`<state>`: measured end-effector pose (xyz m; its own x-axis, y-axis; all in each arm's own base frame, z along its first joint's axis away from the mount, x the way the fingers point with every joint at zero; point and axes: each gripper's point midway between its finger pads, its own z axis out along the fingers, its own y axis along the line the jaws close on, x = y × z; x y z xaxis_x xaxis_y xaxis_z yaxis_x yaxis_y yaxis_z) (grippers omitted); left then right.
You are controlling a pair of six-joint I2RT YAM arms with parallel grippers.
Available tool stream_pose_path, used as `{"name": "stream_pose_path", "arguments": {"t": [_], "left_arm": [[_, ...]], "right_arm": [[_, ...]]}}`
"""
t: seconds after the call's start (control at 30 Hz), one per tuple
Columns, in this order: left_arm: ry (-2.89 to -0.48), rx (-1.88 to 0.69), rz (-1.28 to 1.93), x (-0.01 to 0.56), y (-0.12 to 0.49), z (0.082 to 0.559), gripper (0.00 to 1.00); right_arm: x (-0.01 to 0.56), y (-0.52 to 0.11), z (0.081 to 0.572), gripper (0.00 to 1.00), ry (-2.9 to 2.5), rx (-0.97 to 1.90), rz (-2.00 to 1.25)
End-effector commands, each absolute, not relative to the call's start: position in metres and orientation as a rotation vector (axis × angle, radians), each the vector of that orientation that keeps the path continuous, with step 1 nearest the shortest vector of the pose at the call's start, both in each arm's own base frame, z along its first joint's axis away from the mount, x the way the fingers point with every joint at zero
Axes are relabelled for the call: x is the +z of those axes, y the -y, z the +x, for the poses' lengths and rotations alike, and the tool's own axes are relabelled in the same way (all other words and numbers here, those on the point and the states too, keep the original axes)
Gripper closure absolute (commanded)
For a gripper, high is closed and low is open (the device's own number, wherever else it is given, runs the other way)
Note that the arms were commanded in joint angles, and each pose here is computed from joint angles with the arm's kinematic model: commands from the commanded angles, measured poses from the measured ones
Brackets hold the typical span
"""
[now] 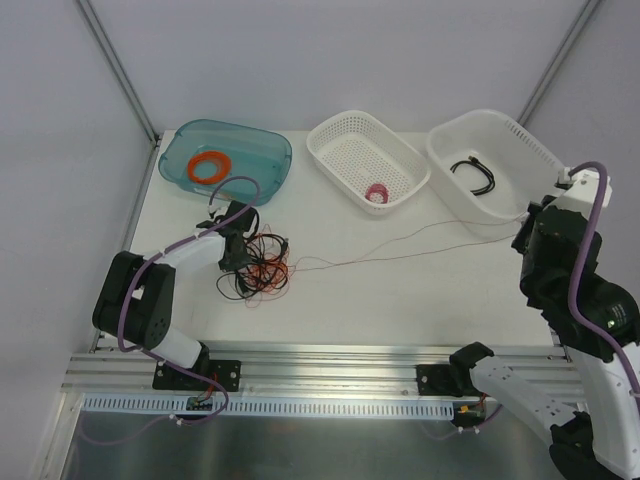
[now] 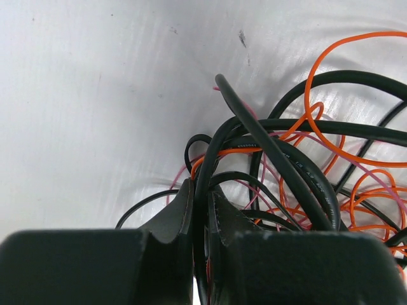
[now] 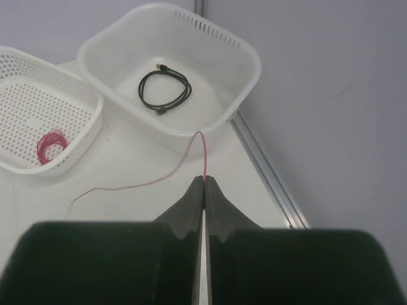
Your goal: Untangle the cables
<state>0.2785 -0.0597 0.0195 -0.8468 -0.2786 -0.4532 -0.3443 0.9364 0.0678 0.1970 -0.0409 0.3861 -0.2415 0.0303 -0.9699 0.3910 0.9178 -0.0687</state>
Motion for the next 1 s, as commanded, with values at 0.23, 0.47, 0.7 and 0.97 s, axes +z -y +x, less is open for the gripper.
{"name": "stream_pose_path", "arguments": {"t": [0.23,0.47,0.7,0.97], "left_arm": [[-2.661,0.218,-0.506,0.024,0.047,0.266,1.0],[-2.695,0.17,-0.486,0.02,0.055,0.264,1.0],[-2.693,0.016,-0.431,0.035,0.073,0.267,1.0],[-2.711,-0.107,-0.37,0.042,0.087,0.258,1.0]], "right_arm": [[0.442,0.053,0.184,0.99,-1.652,-0.305,0.354],[0.388,-0.005,0.217,0.99,-1.832,-0.084,0.234],[0.293,-0.097,0.25,0.96,-2.119,0.266,0.096],[0.161,-0.173,0.25,0.89,-2.484,0.36,-0.134]]}}
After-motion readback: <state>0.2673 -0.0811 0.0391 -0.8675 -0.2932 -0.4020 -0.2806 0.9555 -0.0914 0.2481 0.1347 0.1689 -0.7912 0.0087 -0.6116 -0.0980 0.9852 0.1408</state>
